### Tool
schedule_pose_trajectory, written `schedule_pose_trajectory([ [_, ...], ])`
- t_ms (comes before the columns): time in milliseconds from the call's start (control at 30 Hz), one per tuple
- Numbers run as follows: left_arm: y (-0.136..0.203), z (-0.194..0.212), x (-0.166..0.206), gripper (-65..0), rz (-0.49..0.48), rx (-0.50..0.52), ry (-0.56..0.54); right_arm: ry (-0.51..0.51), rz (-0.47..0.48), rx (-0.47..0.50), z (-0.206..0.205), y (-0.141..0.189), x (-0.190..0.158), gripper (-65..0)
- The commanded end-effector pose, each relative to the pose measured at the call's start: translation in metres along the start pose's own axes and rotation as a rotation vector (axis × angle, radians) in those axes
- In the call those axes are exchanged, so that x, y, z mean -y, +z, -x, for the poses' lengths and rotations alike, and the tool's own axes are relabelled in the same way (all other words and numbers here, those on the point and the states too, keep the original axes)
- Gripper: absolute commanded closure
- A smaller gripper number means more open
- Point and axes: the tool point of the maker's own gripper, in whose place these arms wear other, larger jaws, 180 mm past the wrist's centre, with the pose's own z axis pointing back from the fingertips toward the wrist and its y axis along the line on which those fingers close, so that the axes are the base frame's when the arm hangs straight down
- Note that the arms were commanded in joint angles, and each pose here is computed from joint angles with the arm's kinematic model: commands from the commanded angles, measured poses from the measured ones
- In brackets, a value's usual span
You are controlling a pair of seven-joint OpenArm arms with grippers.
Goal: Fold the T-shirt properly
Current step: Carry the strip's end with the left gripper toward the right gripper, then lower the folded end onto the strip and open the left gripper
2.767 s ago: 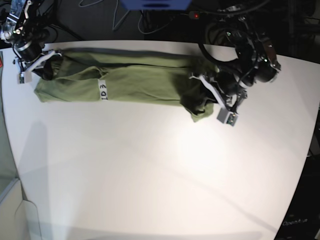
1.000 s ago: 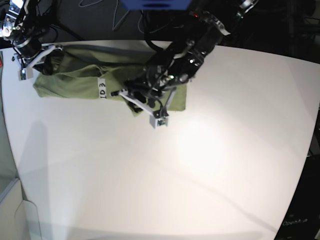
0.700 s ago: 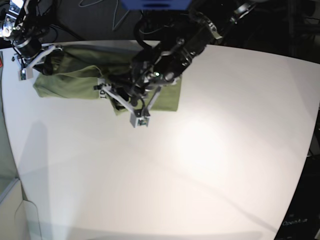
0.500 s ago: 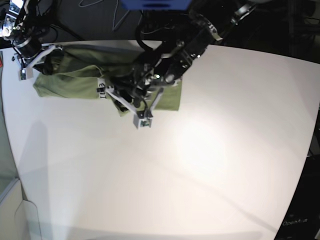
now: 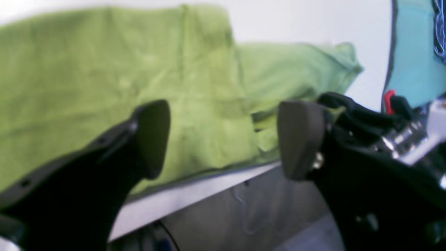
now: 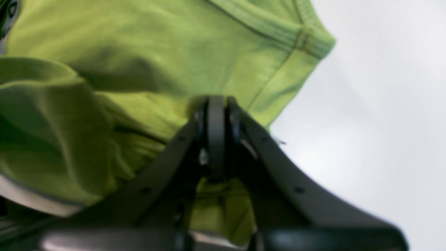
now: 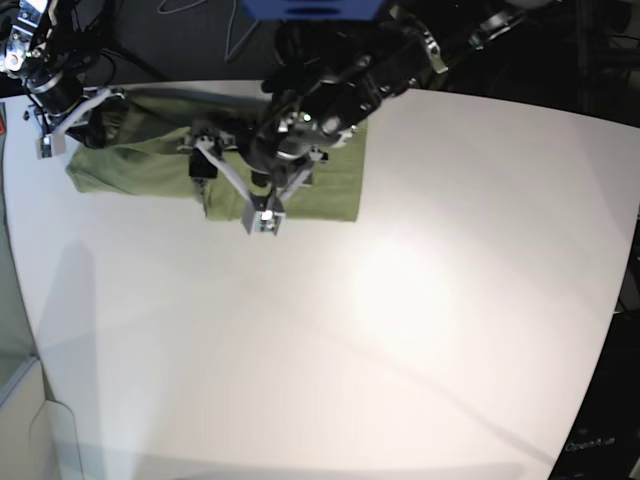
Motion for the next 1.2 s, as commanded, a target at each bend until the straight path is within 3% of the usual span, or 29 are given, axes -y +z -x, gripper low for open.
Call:
schedule_pose_trajectory([
  [0, 0.008, -0.02, 0.012, -48.0, 0.036, 0.069, -0.022, 0.02, 0.004, 0.004, -0.004, 0.003, 0.003, -0.7],
  [100, 0.014, -0.025, 0.009, -45.9, 0.039, 0.098, -0.029, 0.02, 0.004, 0.004, -0.004, 0.003, 0.003, -0.7],
  [200, 0.011, -0.022, -0.005, -39.4, 0.005, 0.087, -0.037, 0.02, 0.004, 0.004, -0.004, 0.003, 0.003, -0.7],
  [267, 0.006, -0.019, -0.022, -30.6, -0.039, 0.072, -0.026, 0.02, 0.004, 0.004, -0.004, 0.003, 0.003, -0.7],
  [433, -0.005, -0.003, -0.058, 0.0, -0.134, 0.021, 0.002, 0.023, 0.005, 0.004, -0.004, 0.004, 0.004, -0.7],
  [533, -0.004, 0.002, -0.073, -2.9, -0.165, 0.015, 0.057, 0.024, 0.005, 0.005, -0.005, 0.003, 0.005, -0.7],
  [800, 0.026, -0.006, -0.105, -2.5, -0.209, 0.076, 0.133, 0.024, 0.005, 0.005, -0.005, 0.003, 0.005, -0.7],
  [1000, 0.012, 0.008, -0.142, -2.5, -0.312, 0.021, 0.16, 0.024, 0.005, 0.005, -0.005, 0.003, 0.005, -0.7],
  [1167, 0.003, 0.007, -0.161, -2.5, -0.367, 0.034, 0.147, 0.026, 0.006, 0.006, -0.006, 0.003, 0.005, -0.7],
])
